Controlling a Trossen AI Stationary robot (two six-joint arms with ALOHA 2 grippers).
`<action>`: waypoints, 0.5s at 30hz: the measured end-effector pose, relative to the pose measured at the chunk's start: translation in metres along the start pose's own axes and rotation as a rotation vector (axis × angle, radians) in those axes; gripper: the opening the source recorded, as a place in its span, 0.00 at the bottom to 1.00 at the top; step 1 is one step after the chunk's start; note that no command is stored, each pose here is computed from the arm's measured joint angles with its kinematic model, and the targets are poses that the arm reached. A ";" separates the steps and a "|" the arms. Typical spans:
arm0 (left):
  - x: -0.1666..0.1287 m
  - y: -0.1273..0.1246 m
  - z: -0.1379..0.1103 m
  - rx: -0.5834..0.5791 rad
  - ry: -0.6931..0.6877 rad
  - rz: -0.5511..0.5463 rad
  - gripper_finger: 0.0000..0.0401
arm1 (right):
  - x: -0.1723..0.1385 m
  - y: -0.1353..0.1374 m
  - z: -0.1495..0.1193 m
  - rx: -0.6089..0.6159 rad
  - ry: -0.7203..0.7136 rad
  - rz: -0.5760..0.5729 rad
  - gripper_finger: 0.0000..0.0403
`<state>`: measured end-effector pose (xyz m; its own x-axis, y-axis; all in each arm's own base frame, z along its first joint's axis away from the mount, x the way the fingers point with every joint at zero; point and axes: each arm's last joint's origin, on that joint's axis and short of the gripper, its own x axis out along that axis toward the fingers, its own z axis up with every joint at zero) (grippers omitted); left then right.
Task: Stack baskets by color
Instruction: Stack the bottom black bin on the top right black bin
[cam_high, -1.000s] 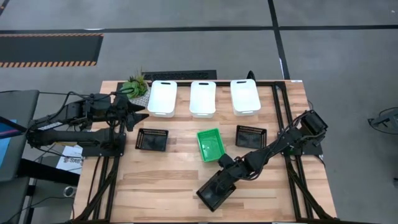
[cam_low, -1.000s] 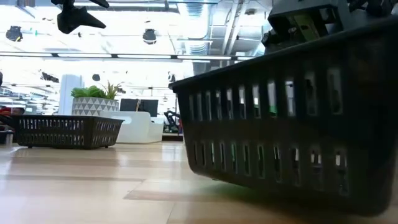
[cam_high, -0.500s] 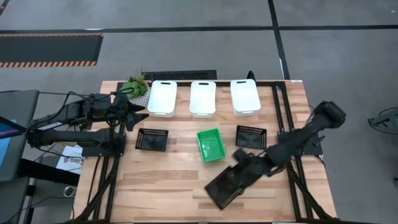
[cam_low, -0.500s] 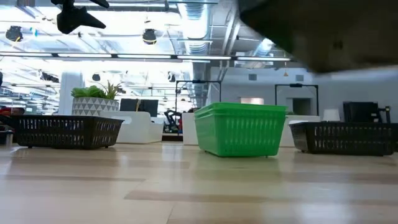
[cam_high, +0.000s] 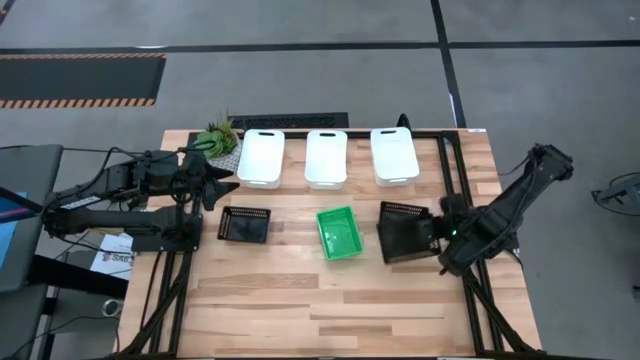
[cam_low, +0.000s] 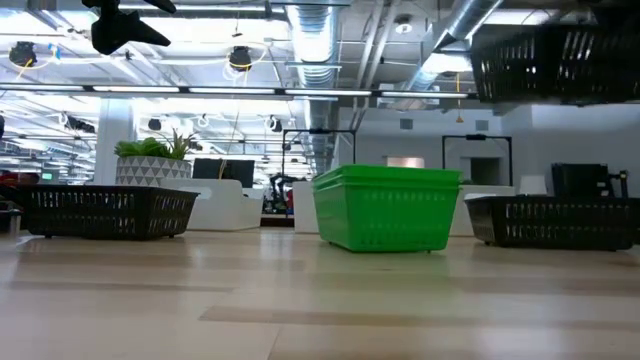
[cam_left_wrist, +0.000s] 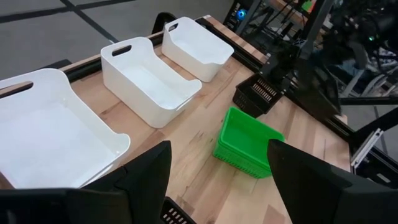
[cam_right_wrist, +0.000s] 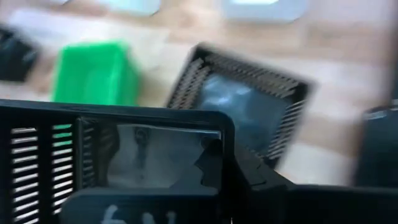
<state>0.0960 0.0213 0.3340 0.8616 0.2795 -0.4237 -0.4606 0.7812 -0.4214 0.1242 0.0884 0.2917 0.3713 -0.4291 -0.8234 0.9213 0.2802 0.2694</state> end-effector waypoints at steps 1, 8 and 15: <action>0.000 0.000 0.000 0.000 0.000 0.001 0.63 | 0.000 -0.004 0.002 0.014 -0.015 -0.027 0.04; 0.000 0.000 0.000 0.004 0.000 0.002 0.63 | 0.016 -0.022 -0.001 0.080 -0.003 -0.127 0.04; 0.000 0.001 0.000 0.011 -0.013 0.023 0.63 | 0.036 -0.033 -0.002 0.117 -0.035 -0.210 0.07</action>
<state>0.0959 0.0221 0.3340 0.8535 0.3043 -0.4230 -0.4779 0.7807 -0.4026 0.1068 0.0651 0.2522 0.1723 -0.4977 -0.8501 0.9850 0.0810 0.1522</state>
